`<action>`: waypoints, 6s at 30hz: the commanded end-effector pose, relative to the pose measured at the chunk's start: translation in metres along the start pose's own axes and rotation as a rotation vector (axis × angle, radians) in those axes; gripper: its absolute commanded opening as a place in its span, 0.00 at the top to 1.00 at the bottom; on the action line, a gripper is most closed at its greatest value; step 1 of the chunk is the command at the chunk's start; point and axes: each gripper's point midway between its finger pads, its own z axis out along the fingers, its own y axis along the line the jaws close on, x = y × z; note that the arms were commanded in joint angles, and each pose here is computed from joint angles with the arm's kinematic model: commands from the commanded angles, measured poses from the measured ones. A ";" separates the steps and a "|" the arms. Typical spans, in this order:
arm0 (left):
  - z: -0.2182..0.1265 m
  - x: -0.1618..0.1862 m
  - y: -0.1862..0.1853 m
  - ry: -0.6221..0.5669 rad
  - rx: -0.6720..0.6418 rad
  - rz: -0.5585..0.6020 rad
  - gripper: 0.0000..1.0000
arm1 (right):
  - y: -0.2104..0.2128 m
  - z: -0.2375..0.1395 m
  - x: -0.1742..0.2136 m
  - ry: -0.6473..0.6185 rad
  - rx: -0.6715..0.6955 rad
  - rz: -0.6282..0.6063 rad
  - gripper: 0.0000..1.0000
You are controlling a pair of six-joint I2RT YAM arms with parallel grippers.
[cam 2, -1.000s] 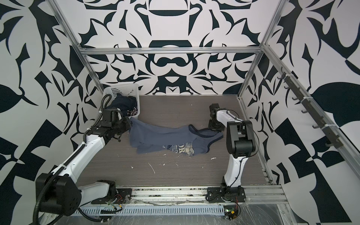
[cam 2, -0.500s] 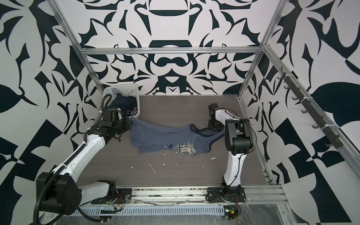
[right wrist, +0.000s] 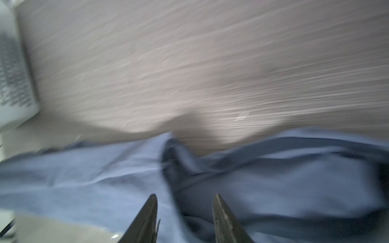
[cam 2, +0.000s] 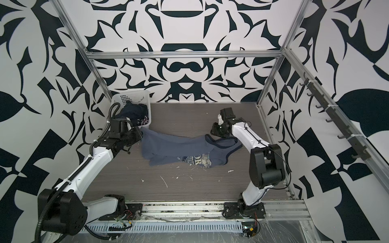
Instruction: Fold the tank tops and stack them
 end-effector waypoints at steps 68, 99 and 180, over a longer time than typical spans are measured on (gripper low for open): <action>-0.154 -0.155 -0.198 -0.370 0.509 0.217 1.00 | 0.086 -0.236 -0.057 -0.599 -0.062 -0.251 1.00; 0.014 0.036 -0.005 0.088 0.078 -0.009 1.00 | -0.191 -0.044 0.002 -0.206 0.398 0.421 0.47; 0.245 0.268 -0.400 0.143 0.803 0.706 0.75 | -0.122 -0.017 -0.112 -0.015 0.125 0.269 0.89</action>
